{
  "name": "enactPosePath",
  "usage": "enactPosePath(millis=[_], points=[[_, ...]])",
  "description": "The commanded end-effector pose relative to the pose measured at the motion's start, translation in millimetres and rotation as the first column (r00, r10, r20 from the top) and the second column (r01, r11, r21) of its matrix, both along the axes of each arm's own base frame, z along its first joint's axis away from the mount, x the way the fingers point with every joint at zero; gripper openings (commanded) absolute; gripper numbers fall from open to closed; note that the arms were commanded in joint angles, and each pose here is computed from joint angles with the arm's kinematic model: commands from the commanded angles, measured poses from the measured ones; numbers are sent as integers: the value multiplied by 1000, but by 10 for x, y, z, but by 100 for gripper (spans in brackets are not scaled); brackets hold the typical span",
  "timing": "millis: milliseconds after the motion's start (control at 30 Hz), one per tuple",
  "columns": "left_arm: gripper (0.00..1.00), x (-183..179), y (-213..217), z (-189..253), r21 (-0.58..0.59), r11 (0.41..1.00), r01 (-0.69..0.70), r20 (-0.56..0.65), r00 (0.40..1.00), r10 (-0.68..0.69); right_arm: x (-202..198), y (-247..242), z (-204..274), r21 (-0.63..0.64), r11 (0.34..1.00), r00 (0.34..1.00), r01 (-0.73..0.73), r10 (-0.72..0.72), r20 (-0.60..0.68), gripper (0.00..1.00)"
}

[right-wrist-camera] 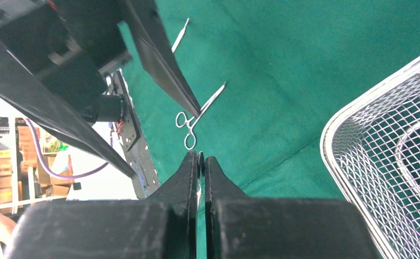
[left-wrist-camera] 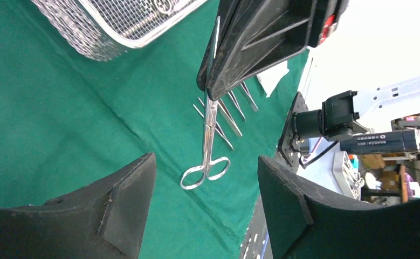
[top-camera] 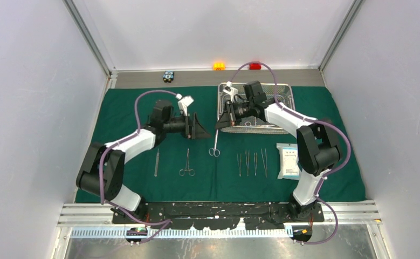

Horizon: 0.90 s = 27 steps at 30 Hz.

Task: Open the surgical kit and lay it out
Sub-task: Place the medical item in the surgical kit.

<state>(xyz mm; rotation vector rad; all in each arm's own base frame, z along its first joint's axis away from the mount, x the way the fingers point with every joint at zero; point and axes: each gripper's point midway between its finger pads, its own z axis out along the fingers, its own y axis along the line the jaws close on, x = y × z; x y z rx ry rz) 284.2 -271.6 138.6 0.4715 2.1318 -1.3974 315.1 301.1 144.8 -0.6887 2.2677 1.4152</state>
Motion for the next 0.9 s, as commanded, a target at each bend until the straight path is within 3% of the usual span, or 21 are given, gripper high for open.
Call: enactPosePath(millis=[0,267,867], points=[[72,93,298,329,16,1000,13,123,992,-14,50,75,23,35,999,1000,-1,1,10,0],[72,446,815,633,-12,987,-161,193,968,160,-226,376,-234,74,993,992,-95,100,-74,0],[72,570,896,744,-33,981,-192,220,956,195,-589,347,-483,91,969,961,-229,240,-134,0]])
